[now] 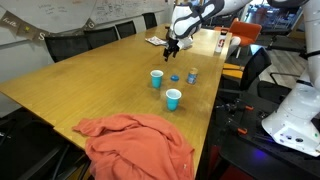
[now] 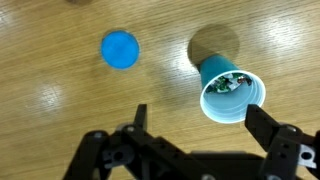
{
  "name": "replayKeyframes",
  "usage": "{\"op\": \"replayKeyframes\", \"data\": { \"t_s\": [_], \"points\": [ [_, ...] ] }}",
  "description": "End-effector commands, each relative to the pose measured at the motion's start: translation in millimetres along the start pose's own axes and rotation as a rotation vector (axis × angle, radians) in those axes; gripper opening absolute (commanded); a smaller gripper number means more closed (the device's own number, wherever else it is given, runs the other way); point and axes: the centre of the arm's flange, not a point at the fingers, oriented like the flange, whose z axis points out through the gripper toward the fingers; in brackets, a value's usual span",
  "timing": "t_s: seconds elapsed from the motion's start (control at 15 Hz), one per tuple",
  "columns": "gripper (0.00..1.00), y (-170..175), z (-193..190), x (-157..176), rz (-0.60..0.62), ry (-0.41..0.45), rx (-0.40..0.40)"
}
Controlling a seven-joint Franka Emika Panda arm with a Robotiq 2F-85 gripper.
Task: Pour the sweets out of one cup into the other
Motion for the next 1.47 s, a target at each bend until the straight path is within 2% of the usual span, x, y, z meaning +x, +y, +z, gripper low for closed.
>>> {"op": "replayKeyframes", "data": {
  "t_s": [0.0,0.4,1.13,1.2,1.27,1.4],
  "points": [
    [1.0,-12,37,14,-0.006,-0.001,-0.009],
    [1.0,-24,81,24,-0.008,-0.021,-0.01],
    [1.0,-29,122,47,0.046,-0.027,-0.022],
    [0.75,-30,126,48,0.046,-0.027,-0.021],
    [0.74,-30,128,48,0.045,-0.029,-0.02],
    [0.59,-32,132,49,0.044,-0.03,-0.019]
  ]
}}
